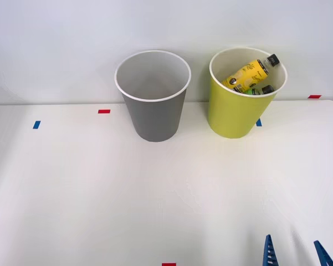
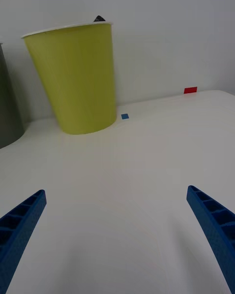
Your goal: Put cans in the gray bin, plastic bottles in the light green bin
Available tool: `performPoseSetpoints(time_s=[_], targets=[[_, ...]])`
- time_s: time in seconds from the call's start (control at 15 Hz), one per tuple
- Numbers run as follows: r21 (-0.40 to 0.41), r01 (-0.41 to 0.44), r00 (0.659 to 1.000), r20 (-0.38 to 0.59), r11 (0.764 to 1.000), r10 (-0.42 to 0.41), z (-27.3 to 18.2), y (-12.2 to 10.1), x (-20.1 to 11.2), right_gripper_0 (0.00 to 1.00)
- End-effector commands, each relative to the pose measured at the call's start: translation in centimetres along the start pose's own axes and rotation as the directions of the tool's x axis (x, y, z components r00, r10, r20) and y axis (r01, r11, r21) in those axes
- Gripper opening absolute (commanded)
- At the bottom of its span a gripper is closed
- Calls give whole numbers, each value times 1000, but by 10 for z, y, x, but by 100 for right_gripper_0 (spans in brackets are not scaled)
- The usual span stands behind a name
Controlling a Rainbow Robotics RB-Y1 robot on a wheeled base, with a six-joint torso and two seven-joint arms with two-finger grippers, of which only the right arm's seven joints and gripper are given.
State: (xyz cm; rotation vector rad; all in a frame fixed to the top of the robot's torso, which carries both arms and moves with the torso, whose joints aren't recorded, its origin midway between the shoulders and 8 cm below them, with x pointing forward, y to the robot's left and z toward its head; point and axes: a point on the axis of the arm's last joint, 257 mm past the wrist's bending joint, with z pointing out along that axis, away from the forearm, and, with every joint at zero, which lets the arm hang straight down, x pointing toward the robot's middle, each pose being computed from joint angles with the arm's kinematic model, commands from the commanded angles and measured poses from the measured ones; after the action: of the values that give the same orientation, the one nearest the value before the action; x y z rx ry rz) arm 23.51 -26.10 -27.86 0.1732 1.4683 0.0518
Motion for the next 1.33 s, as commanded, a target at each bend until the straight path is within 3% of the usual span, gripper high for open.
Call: performPoseSetpoints(time_s=[0.07,1.33], targets=[[0,0,1000,0,1000,0,0,0,0,100],[0,0,1000,0,1000,0,0,0,0,100]])
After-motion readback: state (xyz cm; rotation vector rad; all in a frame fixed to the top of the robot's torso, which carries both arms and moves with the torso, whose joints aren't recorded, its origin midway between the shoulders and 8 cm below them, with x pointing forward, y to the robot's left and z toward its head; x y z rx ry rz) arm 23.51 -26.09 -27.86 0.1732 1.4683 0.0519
